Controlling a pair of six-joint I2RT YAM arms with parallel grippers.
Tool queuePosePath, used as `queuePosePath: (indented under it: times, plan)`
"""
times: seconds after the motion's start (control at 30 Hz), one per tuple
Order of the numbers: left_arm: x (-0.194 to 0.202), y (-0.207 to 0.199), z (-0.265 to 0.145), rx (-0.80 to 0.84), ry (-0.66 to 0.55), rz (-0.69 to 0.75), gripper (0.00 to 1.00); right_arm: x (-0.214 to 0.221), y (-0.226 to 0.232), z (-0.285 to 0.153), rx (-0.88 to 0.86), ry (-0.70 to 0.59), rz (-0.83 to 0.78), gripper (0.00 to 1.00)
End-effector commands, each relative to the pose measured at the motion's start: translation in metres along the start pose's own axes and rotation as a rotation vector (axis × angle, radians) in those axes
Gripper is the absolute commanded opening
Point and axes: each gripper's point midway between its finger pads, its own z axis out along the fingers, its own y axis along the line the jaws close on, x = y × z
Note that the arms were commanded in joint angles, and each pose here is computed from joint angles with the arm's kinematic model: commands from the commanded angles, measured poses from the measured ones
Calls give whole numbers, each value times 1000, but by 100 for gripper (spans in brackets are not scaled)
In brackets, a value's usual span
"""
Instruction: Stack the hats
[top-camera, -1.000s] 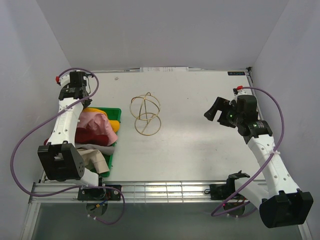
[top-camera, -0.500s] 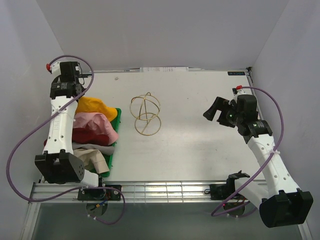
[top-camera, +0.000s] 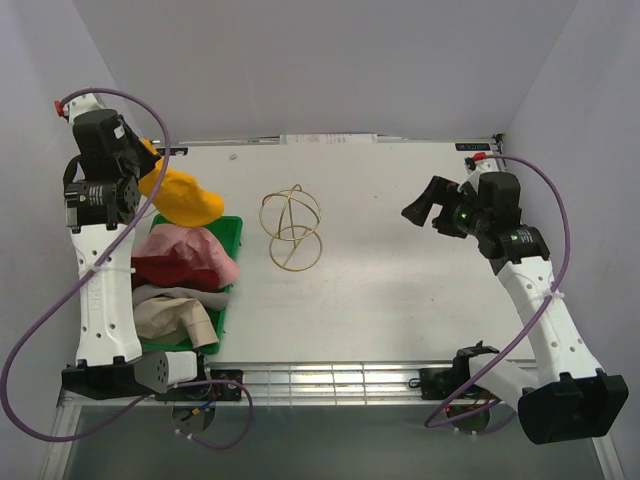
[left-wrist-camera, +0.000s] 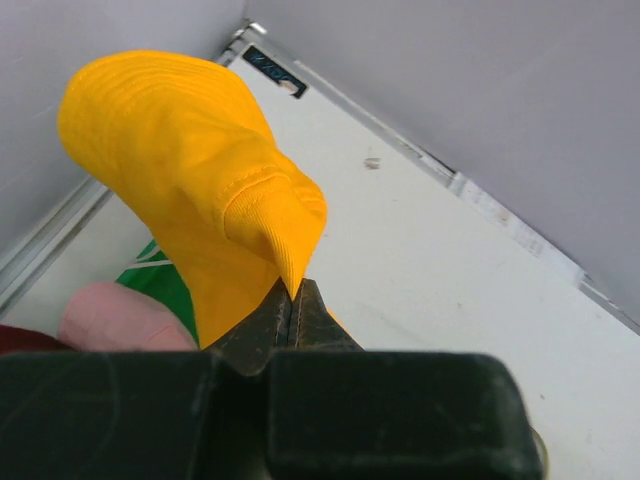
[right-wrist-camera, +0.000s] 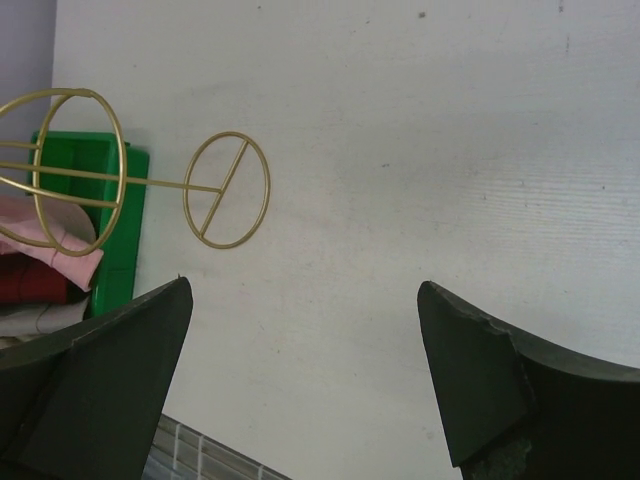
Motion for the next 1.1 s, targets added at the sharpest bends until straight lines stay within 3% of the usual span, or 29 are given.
queuePosePath:
  times: [0.0,0.17,0.4,0.57,0.83,1.07]
  plan:
    - [-40,-47,-46,294,-114,-9,0,-31,36,-7,-128,-72,-30,99]
    - [-55,-109,-89,662,-110,7,0,-45,64,-9,-227,-83,-44,99]
    - [-55,-157,-137,1026,-35,-44,0,-72,110,-17,-366,-112,-79,98]
    - [-54,-164,-144,1083,5,-134,0,-79,148,-20,-533,-124,-42,96]
    - [-40,-158,-138,1052,77,-317,0,-74,238,-18,-858,-235,-144,93]
    - [-30,-155,-133,1016,109,-411,0,-47,288,12,-964,-202,-114,93]
